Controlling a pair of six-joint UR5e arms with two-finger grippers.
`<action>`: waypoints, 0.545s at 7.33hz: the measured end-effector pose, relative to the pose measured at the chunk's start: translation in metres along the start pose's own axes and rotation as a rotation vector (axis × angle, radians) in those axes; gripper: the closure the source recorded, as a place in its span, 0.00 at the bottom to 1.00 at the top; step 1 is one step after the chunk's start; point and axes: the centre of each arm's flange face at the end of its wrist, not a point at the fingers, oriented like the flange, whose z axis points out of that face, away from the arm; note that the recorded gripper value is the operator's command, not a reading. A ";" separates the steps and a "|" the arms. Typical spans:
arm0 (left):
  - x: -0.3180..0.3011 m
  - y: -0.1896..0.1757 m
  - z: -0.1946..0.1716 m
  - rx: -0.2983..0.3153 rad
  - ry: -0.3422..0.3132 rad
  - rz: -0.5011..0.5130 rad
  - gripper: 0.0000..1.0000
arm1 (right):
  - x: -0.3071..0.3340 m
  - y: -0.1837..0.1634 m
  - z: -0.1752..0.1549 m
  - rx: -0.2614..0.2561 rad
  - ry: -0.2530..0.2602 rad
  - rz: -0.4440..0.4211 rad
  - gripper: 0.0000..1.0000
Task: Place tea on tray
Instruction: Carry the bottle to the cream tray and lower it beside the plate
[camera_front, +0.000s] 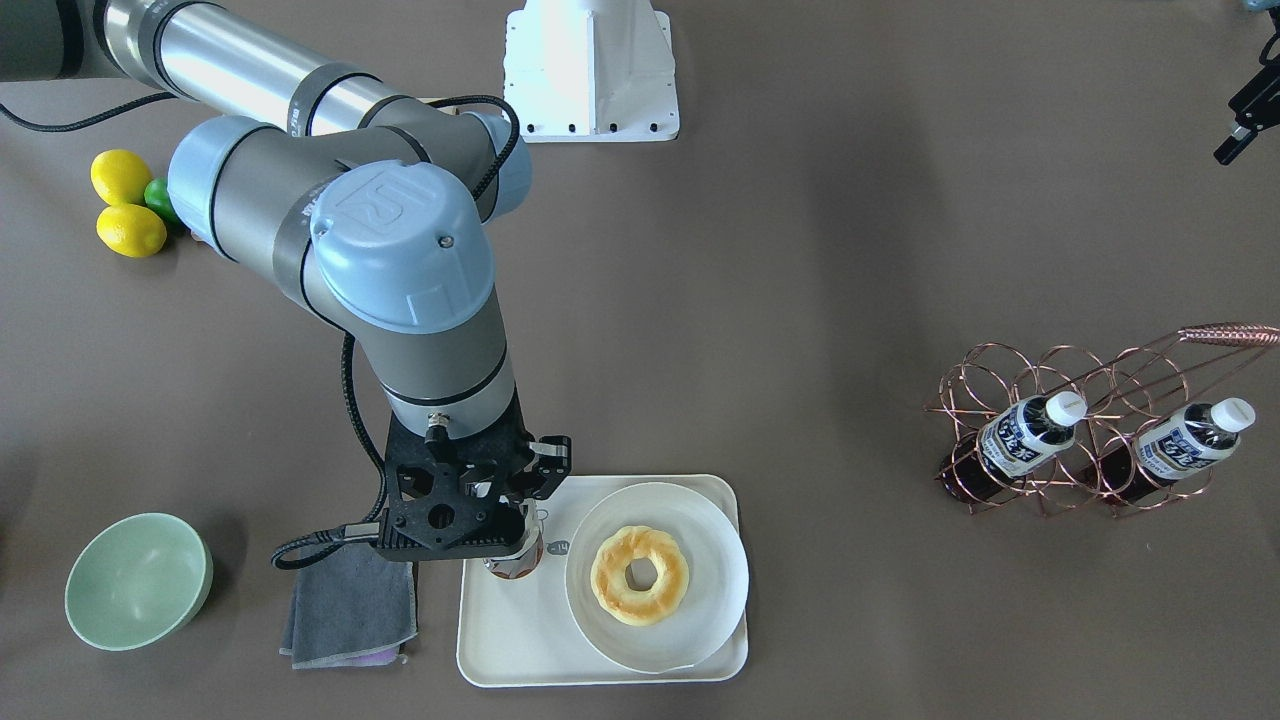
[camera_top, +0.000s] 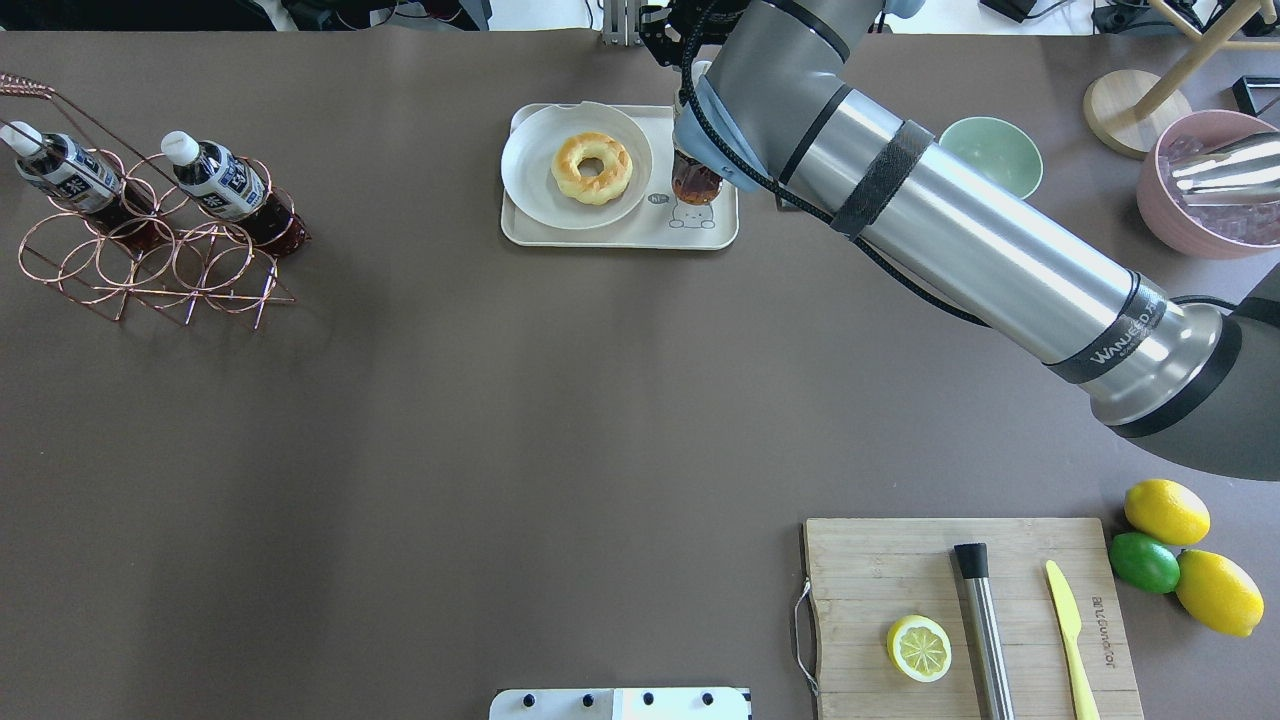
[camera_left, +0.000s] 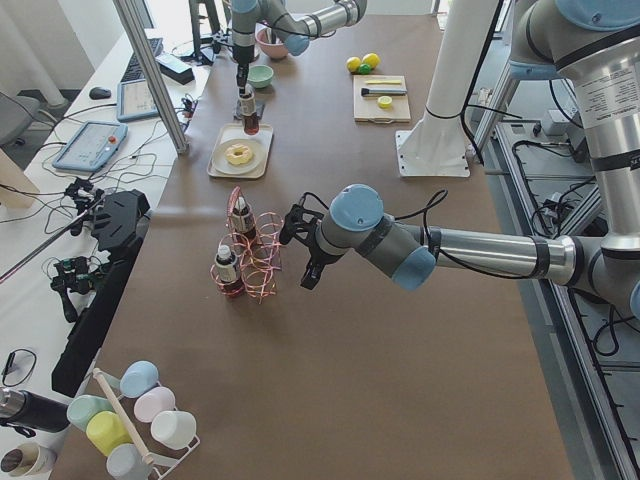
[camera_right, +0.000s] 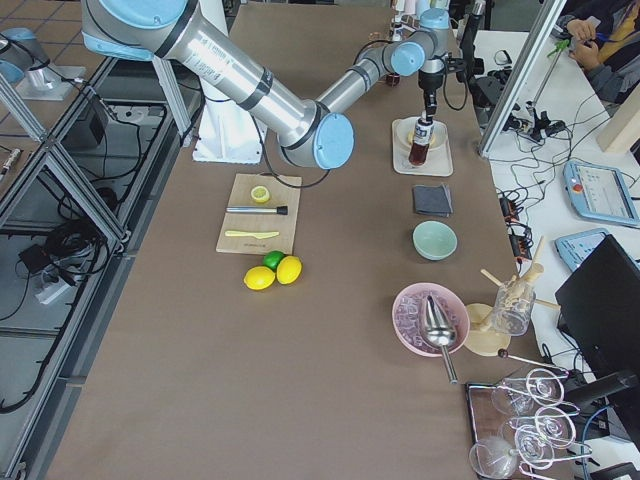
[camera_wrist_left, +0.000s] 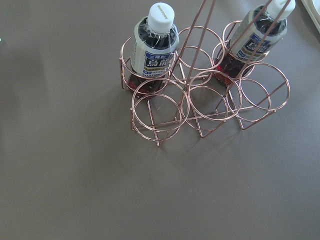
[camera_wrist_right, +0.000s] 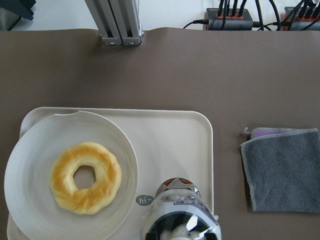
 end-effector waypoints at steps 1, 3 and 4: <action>-0.001 0.003 0.001 -0.002 0.005 -0.003 0.03 | 0.003 -0.001 0.006 0.001 0.000 -0.001 1.00; -0.001 0.004 0.001 -0.002 0.009 -0.003 0.03 | 0.010 -0.002 0.016 0.000 -0.001 -0.002 1.00; -0.001 0.004 0.001 -0.003 0.009 -0.004 0.03 | 0.011 -0.003 0.016 0.003 -0.004 -0.002 1.00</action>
